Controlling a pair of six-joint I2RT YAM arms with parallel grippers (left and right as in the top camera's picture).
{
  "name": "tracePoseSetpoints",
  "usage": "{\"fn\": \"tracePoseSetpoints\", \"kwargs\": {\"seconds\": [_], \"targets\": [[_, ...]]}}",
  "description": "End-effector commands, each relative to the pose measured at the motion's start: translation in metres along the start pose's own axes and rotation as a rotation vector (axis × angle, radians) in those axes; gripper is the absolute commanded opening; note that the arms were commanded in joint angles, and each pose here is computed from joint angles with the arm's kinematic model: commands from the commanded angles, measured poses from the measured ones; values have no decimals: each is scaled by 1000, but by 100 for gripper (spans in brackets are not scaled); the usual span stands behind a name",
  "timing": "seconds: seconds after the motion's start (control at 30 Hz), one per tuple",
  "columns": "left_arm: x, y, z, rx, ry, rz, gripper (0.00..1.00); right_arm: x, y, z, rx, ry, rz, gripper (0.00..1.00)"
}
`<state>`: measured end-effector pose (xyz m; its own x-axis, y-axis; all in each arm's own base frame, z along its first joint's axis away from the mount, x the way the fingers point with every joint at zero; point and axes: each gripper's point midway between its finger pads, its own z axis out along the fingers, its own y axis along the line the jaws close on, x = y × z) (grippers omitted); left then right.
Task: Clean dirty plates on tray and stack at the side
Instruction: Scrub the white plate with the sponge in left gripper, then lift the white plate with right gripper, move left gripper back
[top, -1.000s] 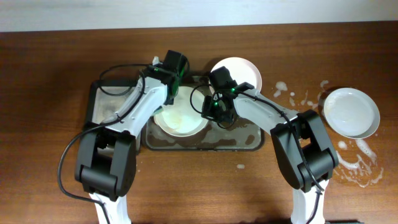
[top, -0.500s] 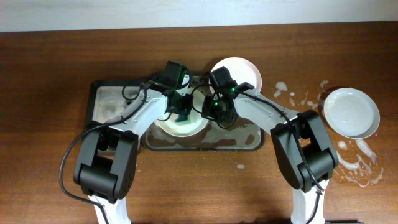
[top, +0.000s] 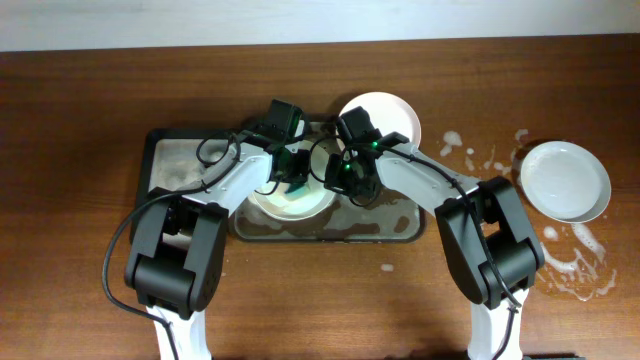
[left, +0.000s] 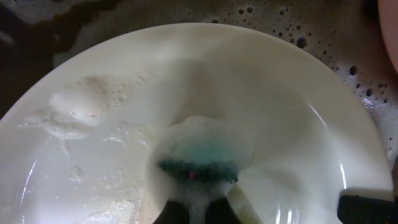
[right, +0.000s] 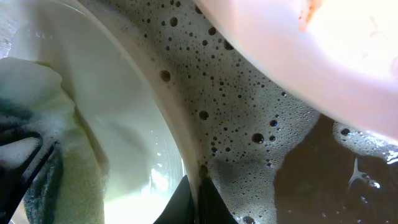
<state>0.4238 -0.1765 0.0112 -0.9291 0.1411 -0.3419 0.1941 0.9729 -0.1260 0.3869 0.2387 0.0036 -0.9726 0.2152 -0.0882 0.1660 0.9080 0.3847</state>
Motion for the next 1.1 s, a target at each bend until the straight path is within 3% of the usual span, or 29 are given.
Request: {"fn": "tracePoseSetpoints", "kwargs": {"seconds": [0.0,0.07,0.2,0.37,0.57,0.77,1.07], "targets": [[20,25,21,-116,64,10,1,6,-31,13,108,11,14,4],[24,47,18,-242,77,31,0,7,-31,13,109,12,15,4],[30,54,24,-269,109,97,1,6,-31,13,107,10,14,4],[32,88,14,-478,127,165,1,6,-31,13,107,11,15,4],[35,109,5,-611,136,200,1,7,-31,13,105,13,15,4],[-5,119,-33,-750,67,200,0,7,-31,13,107,15,15,4],[-68,97,-93,-700,-20,157,1,7,-31,13,107,14,12,4]]}}
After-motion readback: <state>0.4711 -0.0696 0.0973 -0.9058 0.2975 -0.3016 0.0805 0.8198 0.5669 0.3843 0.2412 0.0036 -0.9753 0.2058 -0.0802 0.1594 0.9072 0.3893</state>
